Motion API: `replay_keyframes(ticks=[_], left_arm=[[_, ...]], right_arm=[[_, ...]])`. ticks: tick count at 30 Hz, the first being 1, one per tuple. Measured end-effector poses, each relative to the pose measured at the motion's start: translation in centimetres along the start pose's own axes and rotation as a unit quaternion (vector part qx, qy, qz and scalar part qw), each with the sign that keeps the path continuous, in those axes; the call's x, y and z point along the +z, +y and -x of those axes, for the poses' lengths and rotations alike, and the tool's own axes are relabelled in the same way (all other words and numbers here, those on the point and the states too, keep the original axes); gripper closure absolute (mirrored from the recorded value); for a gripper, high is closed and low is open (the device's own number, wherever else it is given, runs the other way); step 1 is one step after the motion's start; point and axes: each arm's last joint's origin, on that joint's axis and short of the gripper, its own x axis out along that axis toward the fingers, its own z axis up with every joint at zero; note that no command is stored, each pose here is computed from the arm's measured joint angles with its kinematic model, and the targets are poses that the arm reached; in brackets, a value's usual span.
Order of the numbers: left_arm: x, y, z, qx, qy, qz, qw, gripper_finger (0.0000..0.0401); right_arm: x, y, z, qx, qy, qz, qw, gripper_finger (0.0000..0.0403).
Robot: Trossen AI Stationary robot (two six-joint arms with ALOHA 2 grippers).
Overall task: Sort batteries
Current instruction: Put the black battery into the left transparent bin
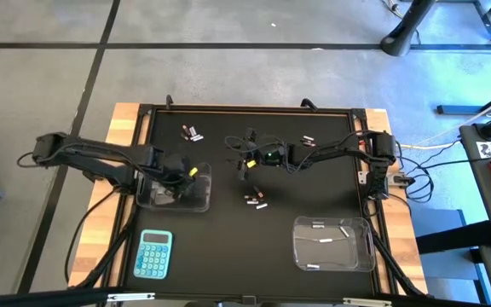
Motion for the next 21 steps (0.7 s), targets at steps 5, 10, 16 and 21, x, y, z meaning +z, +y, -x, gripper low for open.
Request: replay_keyframes(ticks=[5, 10, 16, 21], left_arm=[[0.4, -0.8, 4.4, -0.059, -0.070, -0.040, 0.995, 0.0259], [0.8, -1.7, 7.4, -0.111, -0.226, -0.154, 0.956, 0.0271], [1.5, -3.0, 7.7, -0.103, -0.368, -0.265, 0.885, 0.0274], [2.2, -3.6, 6.6, -0.094, -0.407, -0.307, 0.855, 0.0274]], right_arm=[[0.5, -0.2, 0.8, -0.011, 0.028, 0.005, 1.000, 0.0204], [1.8, -0.9, 3.7, -0.068, 0.129, 0.033, 0.989, 0.0204], [1.2, -2.7, 8.9, -0.113, 0.320, -0.040, 0.940, 0.0204], [-1.8, -5.4, 12.4, -0.127, 0.500, -0.182, 0.837, 0.0204]])
